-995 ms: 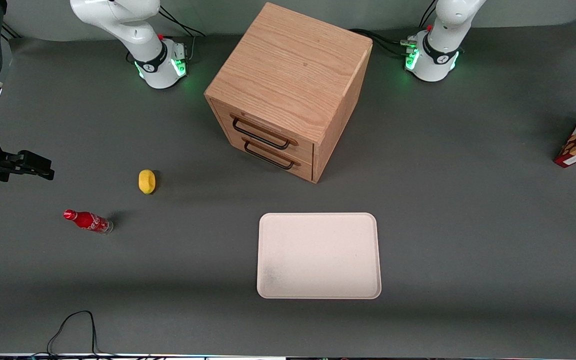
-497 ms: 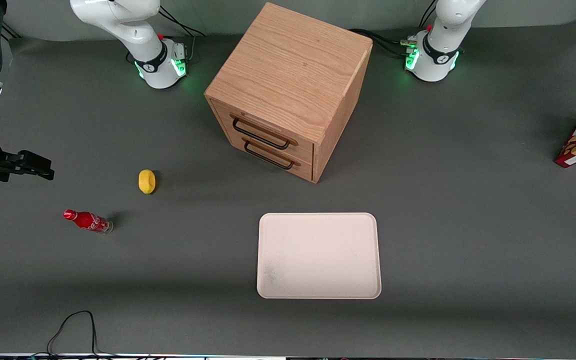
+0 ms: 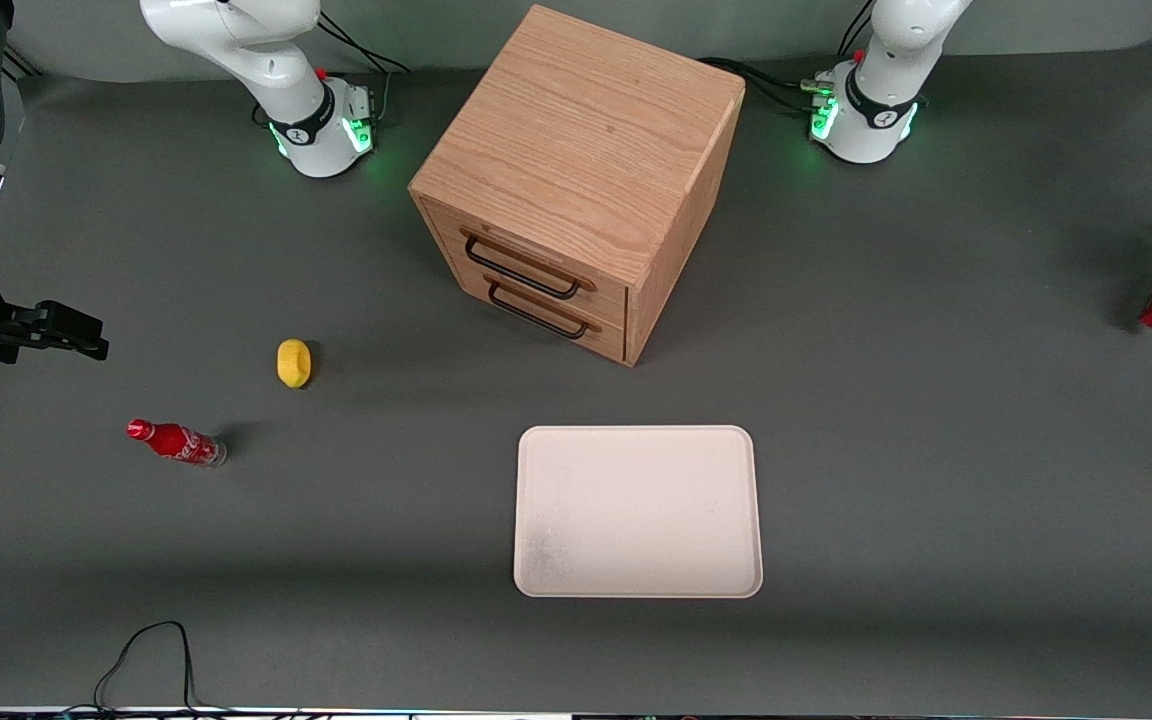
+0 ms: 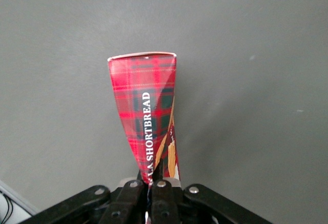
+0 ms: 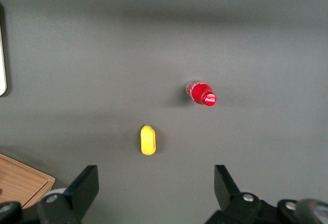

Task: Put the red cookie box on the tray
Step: 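Close the left gripper on the end of the red shortbread box, then lift the box upright and carry it toward the white tray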

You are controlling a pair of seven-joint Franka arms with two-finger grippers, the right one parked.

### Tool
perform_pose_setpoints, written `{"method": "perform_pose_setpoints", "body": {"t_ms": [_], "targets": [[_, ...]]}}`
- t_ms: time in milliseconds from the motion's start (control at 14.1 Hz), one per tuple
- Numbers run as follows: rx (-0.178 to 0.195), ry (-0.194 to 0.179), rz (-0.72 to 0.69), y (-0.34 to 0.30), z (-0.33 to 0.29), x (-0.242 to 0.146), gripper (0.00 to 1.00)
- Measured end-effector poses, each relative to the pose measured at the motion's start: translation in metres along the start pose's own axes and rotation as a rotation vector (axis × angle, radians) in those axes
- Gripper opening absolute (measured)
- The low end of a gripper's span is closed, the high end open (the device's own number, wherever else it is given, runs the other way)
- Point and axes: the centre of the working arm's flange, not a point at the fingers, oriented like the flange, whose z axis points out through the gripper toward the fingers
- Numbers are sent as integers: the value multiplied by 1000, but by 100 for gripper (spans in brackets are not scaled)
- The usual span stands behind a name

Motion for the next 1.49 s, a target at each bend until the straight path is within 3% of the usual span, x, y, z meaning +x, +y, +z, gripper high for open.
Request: {"method": "perform_pose_setpoints", "body": {"t_ms": [284, 497, 782, 1208, 1492], "targets": [[6, -51, -38, 8, -138, 23, 3], [45, -92, -38, 12, -225, 30, 3], [79, -101, -77, 11, -250, 59, 3], [13, -134, -290, 53, -282, 251, 3], [10, -122, -479, 105, -278, 391, 3]]}}
